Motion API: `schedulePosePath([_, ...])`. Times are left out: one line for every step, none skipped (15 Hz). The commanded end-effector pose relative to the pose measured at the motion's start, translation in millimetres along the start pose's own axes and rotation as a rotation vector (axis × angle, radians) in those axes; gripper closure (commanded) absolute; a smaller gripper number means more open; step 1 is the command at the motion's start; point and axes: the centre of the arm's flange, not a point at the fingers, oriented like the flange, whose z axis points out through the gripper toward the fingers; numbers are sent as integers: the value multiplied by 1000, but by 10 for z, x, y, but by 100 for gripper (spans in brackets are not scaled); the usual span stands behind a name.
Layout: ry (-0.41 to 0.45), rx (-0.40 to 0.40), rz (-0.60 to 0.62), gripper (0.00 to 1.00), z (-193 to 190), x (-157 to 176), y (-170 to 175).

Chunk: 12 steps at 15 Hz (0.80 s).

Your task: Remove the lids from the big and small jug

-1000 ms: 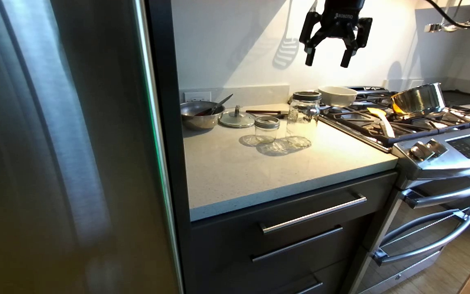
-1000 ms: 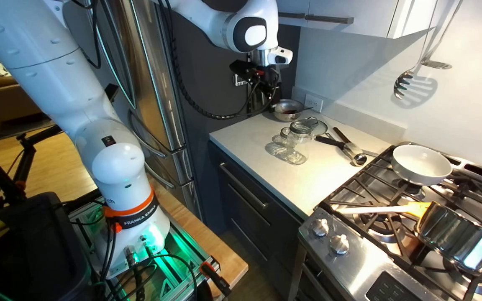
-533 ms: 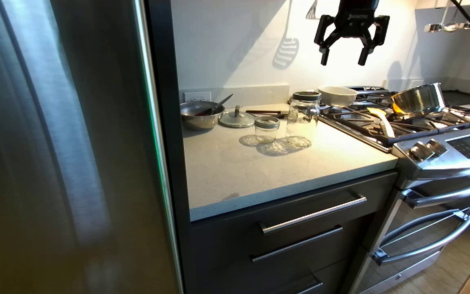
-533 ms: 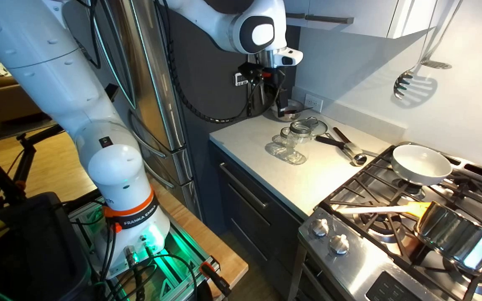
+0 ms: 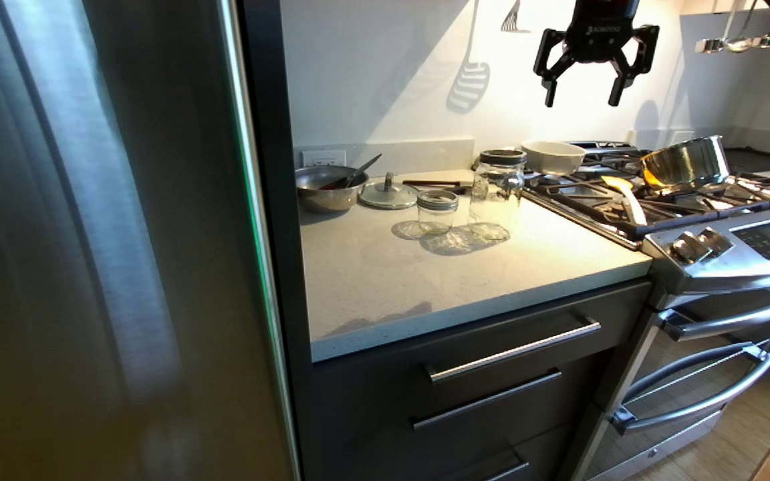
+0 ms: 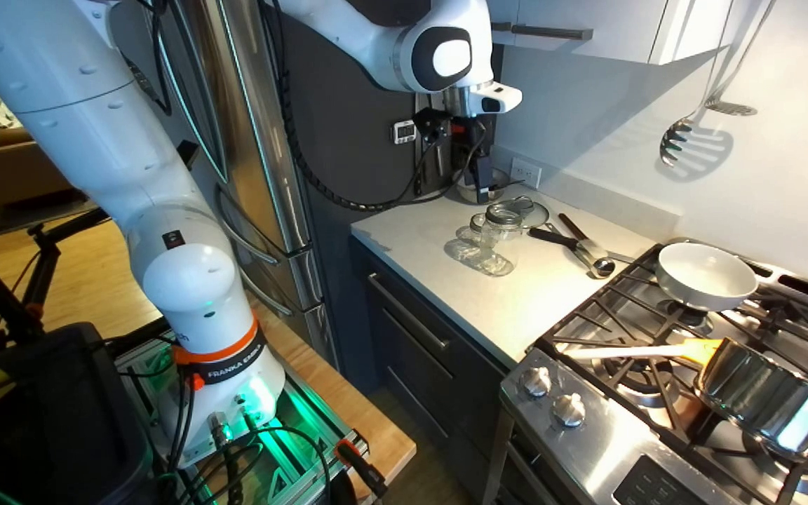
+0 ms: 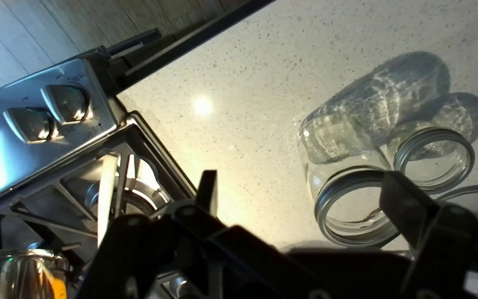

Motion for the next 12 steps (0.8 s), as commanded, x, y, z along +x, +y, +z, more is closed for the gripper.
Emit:
schedulePosePath([-11,-4,10,0,163,221,102])
schedulePosePath([-8,-9,11,0,196,260,123])
schedulePosePath([-9,-2,5,0,228,305,137])
schedulePosePath([-12,6,-27,0,271,343,144])
schedulePosePath([-18,10,-39,0,326,389,146])
schedulePosePath([-25,18,-51,0,386,432,147])
schedulePosePath([-29,21,-61,0,444,479,146])
schedulePosePath([-32,25,-73,0,492,511,139])
schedulePosePath([-35,33,-81,0,540,549,129])
schedulePosePath([-34,38,-89,0,581,596,109])
schedulePosePath([-38,45,-93,0,617,633,95])
schedulePosePath([-38,53,-97,0,644,675,81])
